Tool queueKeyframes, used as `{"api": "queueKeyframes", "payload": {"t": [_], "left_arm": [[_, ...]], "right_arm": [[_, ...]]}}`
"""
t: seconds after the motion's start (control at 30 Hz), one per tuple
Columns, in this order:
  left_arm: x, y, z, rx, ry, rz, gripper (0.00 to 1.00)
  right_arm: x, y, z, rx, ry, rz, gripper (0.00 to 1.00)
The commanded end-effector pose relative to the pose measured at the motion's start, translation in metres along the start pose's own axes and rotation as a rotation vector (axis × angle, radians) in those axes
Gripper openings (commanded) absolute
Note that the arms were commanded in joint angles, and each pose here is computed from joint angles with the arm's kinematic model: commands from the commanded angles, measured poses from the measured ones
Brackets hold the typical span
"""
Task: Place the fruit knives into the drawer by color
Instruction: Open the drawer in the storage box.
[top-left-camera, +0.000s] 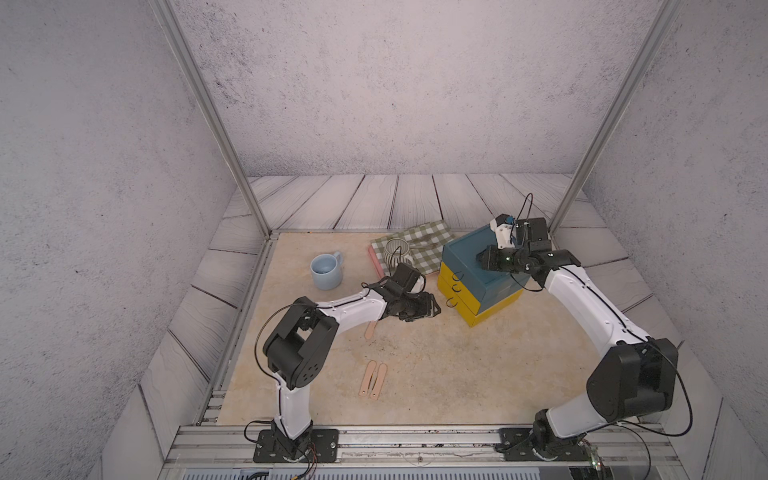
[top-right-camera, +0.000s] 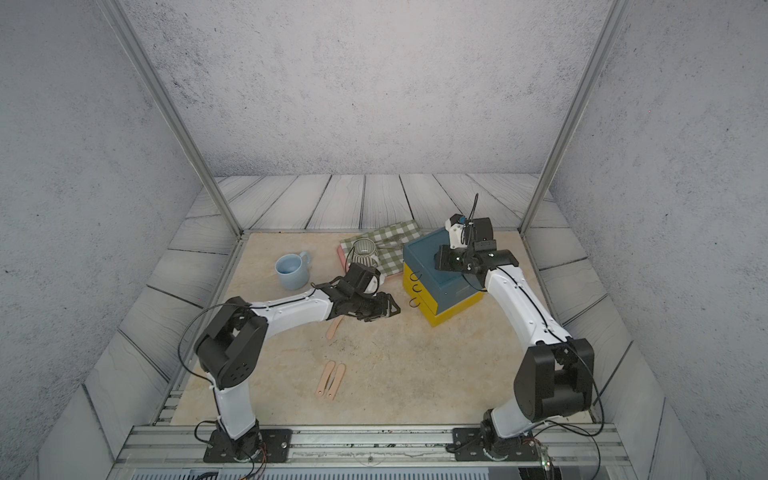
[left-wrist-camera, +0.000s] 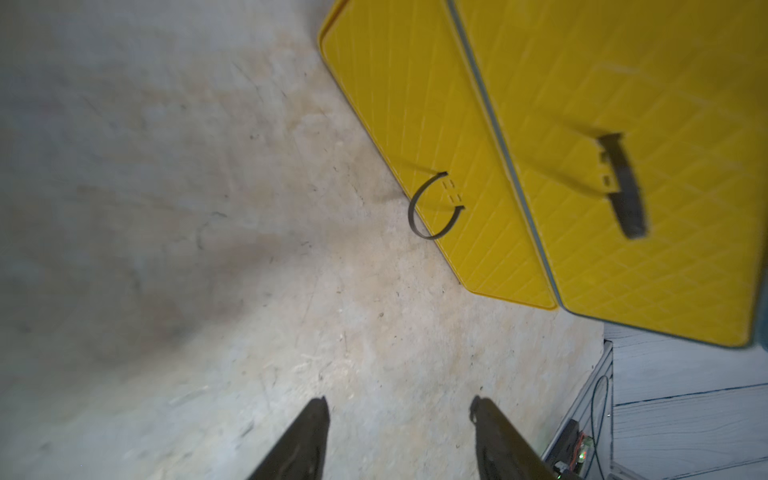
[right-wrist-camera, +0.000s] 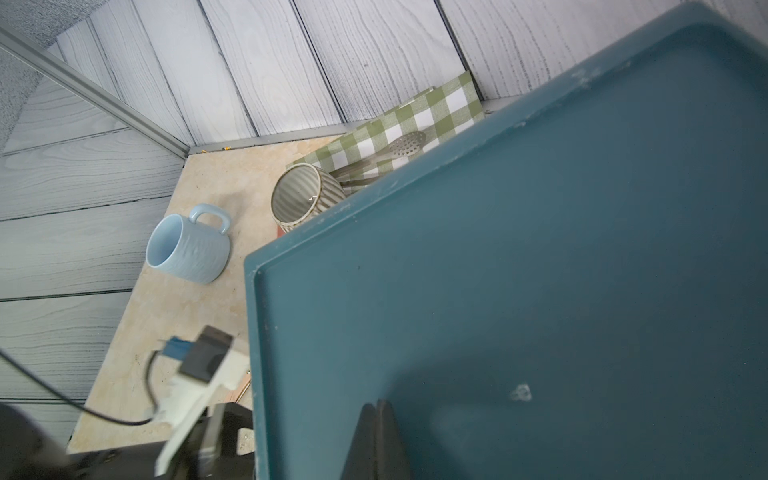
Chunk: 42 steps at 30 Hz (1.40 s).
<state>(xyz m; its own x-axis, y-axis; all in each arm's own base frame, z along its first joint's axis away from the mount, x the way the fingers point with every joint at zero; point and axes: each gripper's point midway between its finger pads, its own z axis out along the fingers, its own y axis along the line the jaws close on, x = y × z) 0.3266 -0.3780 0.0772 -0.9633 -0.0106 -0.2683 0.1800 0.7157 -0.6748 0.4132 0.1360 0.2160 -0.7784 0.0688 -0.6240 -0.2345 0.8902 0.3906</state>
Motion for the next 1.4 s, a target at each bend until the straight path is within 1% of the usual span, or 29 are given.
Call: {"api": "queueKeyframes", "payload": {"t": [0.0,0.37,0.53,0.63,0.83,1.03,1.23,1.37], "left_arm": [[-0.031,-0.032,0.004,0.156,-0.095,-0.040,0.60],[-0.046,-0.023,0.051,0.189,-0.101,-0.119,0.59],[-0.049,-0.017,0.059,0.169,-0.103,-0.123,0.52],[-0.051,-0.017,0.062,0.166,-0.100,-0.124,0.42],[-0.052,-0.021,0.071,0.175,-0.088,-0.123,0.28],[-0.045,-0.019,0.080,0.170,-0.062,-0.126,0.23],[-0.043,-0.018,0.082,0.165,-0.056,-0.129,0.18],[-0.043,-0.018,0.080,0.163,-0.056,-0.127,0.09]], "right_arm": [[0.163,-0.056,0.012,0.232,0.608,0.193,0.04],[0.166,-0.058,0.015,0.231,0.618,0.189,0.04],[0.168,-0.059,0.017,0.231,0.621,0.189,0.04],[0.168,-0.060,0.017,0.232,0.623,0.188,0.04],[0.170,-0.060,0.017,0.234,0.629,0.187,0.04],[0.169,-0.060,0.017,0.234,0.626,0.185,0.04],[0.169,-0.061,0.017,0.235,0.627,0.186,0.04],[0.170,-0.061,0.017,0.238,0.629,0.186,0.04]]}}
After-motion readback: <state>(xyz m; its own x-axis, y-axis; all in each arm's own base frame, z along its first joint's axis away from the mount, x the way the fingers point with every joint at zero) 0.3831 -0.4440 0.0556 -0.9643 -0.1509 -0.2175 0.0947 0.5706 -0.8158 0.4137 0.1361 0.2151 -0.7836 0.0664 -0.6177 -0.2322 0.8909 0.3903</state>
